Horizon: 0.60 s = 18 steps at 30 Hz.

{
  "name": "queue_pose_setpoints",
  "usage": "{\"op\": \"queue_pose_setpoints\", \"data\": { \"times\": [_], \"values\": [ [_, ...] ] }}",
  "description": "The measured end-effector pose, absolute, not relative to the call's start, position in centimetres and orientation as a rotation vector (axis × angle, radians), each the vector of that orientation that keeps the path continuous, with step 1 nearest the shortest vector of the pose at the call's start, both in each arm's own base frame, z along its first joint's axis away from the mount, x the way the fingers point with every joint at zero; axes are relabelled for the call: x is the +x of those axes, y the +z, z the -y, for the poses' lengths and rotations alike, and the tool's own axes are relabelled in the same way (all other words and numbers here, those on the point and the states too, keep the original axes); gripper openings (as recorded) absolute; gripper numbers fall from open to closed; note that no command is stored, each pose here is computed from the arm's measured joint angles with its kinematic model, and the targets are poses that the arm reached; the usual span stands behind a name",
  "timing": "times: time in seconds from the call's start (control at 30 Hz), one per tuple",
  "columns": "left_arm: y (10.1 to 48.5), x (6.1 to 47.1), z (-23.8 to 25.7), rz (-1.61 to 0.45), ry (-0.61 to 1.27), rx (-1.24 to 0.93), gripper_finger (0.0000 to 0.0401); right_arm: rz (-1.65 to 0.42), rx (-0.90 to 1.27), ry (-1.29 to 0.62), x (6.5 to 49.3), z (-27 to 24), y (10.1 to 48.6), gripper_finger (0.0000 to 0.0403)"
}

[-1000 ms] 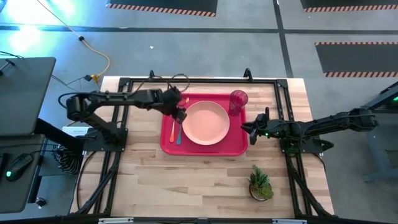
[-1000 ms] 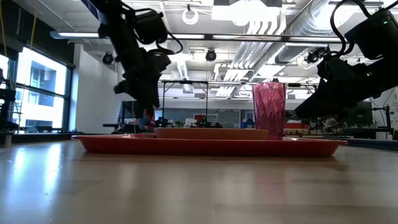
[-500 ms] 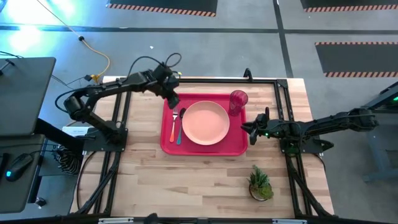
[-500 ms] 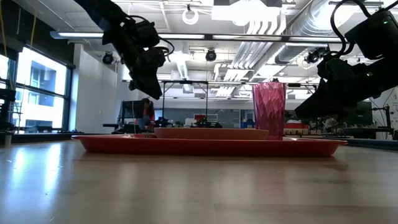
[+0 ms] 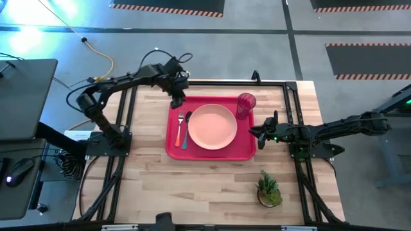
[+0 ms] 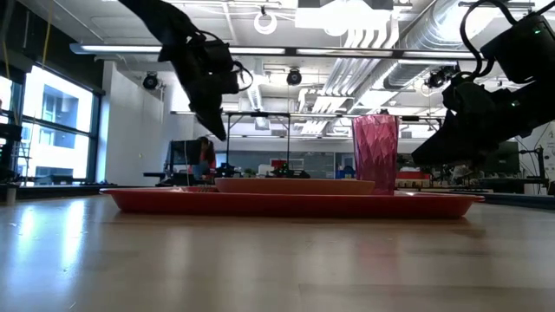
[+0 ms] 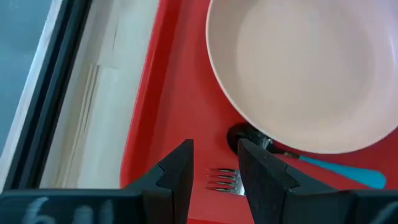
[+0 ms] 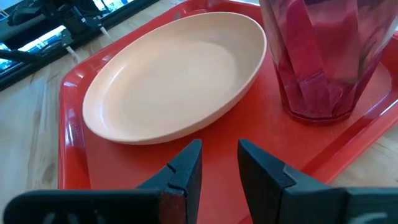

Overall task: Pick and place plate/cup/fork/spoon on tray
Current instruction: Adjust the plate and spoon on the tray

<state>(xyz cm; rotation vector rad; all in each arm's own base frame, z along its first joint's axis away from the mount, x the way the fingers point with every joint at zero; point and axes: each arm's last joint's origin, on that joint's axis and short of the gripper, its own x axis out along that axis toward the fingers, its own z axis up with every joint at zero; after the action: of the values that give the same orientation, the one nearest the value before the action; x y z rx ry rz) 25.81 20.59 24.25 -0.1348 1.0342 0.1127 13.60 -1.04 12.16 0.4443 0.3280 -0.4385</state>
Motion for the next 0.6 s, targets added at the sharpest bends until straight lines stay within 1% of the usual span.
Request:
{"op": "queue_pose_setpoints", "data": {
  "times": [0.2,0.6],
  "values": [
    [22.8,26.3,-20.9,-1.084,0.054,-0.115,0.0115,-0.325,0.459,-0.441,13.6,1.0,12.2,0.0094],
    [19.4,28.0,-20.4,-1.169,-0.029,-0.153,0.0115,-0.325,0.458,-0.441,13.6,1.0,12.2,0.0094]
  ]
}}
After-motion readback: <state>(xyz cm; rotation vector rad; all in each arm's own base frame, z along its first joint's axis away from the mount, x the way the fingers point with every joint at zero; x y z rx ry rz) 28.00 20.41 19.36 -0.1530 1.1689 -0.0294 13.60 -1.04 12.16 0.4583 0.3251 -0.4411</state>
